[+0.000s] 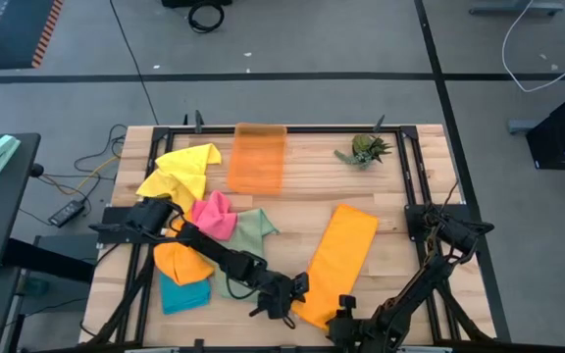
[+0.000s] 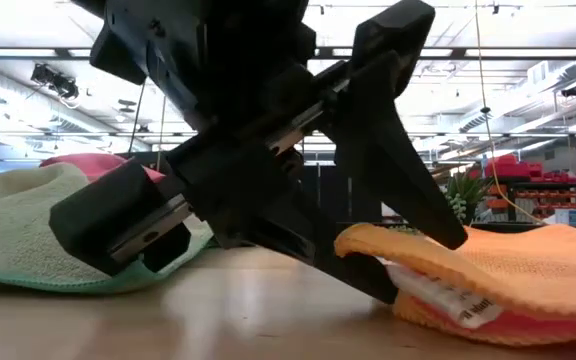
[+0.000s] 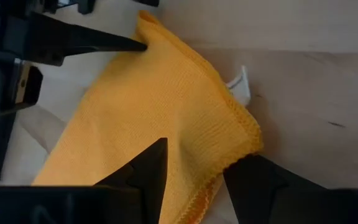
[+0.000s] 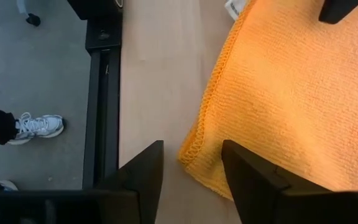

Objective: Fold microfiber towels
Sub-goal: Fold the right orange microfiber cloth

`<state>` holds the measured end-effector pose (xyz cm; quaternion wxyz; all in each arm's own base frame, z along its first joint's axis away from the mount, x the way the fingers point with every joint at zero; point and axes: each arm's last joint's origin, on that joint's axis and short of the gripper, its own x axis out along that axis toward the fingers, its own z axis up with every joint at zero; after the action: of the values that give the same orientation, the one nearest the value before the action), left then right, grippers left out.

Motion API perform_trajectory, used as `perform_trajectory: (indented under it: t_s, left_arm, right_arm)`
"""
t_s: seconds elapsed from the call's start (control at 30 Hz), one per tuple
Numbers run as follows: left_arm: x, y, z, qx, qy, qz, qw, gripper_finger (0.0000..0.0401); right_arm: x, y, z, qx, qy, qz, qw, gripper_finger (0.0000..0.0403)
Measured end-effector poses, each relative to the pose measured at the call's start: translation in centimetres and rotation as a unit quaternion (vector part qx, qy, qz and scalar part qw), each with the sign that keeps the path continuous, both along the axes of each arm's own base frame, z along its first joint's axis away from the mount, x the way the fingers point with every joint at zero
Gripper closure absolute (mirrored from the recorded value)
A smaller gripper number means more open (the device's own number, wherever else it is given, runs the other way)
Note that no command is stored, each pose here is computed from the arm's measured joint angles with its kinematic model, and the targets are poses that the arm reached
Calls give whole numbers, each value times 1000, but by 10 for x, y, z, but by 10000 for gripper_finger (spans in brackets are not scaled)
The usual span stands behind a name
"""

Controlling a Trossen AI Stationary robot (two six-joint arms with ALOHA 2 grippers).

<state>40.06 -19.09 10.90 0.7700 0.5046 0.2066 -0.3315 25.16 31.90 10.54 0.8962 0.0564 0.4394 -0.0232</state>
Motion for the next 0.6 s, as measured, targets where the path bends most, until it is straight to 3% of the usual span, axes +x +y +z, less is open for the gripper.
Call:
perform_trajectory:
  t_s: [0.3, 0.5, 0.6]
  left_arm:
    - [-4, 1, -4, 19, 20, -12, 1000, 307]
    - [-6, -1, -6, -2, 45, -16, 999, 384]
    - [-7, -2, -6, -27, 58, 8, 998, 390]
  right_arm:
    - [0, 0, 0, 11, 1, -17, 1000, 307]
    - [0, 0, 0, 14, 0, -23, 1000, 376]
    - [-1, 0, 0, 27, -1, -37, 999, 395]
